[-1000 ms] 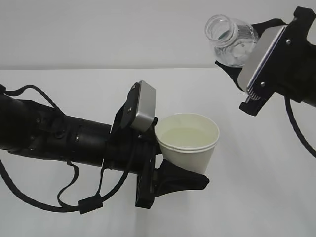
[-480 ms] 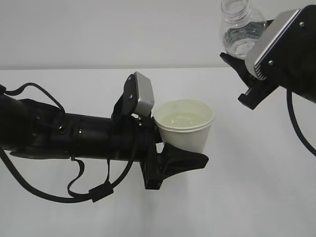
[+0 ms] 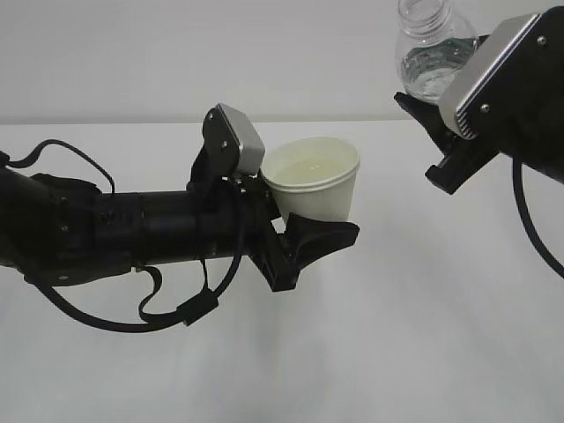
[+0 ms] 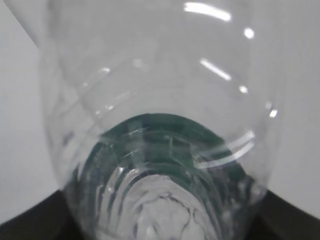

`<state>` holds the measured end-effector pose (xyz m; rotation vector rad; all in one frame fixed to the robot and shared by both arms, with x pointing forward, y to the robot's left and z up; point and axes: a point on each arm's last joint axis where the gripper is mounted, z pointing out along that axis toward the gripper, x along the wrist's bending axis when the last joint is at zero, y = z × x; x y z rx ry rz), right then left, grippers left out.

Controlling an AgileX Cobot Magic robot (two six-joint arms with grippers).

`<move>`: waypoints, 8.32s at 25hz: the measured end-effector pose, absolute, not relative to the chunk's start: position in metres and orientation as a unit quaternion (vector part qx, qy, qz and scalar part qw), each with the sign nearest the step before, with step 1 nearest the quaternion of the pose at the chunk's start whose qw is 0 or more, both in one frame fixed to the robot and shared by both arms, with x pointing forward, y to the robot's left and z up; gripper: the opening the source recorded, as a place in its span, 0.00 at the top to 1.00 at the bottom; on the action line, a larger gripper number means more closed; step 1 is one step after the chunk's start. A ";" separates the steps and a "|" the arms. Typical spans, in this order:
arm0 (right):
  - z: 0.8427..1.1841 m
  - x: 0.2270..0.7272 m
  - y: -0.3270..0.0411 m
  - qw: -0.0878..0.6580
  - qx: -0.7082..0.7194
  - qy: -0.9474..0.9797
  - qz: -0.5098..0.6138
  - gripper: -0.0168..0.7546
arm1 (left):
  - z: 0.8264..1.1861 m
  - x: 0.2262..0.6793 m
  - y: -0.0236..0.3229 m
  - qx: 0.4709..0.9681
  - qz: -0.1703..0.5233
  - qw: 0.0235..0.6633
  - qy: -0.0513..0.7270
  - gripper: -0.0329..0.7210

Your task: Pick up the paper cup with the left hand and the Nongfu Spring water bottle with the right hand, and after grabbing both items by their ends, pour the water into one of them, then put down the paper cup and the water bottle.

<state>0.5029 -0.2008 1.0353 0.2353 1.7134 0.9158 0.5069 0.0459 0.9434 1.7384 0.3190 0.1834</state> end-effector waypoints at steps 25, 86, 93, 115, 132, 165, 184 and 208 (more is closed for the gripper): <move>1.025 0.500 -0.209 0.544 0.172 0.722 0.392 0.37 | 0.947 0.574 0.132 0.697 0.196 0.622 0.298 0.37; 1.025 0.506 -0.225 0.517 0.343 0.659 0.424 0.37 | 0.858 0.624 0.282 0.612 0.372 0.486 0.501 0.37; 1.025 0.506 -0.225 0.516 0.346 0.658 0.426 0.37 | 0.854 0.626 0.288 0.581 0.398 0.484 0.519 0.37; 1.021 0.505 -0.225 0.501 0.354 0.668 0.421 0.37 | 0.814 0.622 0.290 0.582 0.394 0.474 0.531 0.37; 1.021 0.505 -0.225 0.498 0.357 0.668 0.422 0.37 | 0.813 0.621 0.291 0.577 0.399 0.475 0.532 0.17; 1.020 0.506 -0.229 0.480 0.413 0.638 0.438 0.37 | 0.889 0.531 0.277 0.590 0.387 0.487 0.514 0.18; 1.013 0.509 -0.235 0.471 0.466 0.616 0.426 0.37 | 0.906 0.518 0.214 0.624 0.349 0.543 0.440 0.18; 0.922 0.543 -0.223 0.447 0.481 0.629 0.417 0.37 | 0.906 0.519 0.217 0.615 0.355 0.539 0.452 0.18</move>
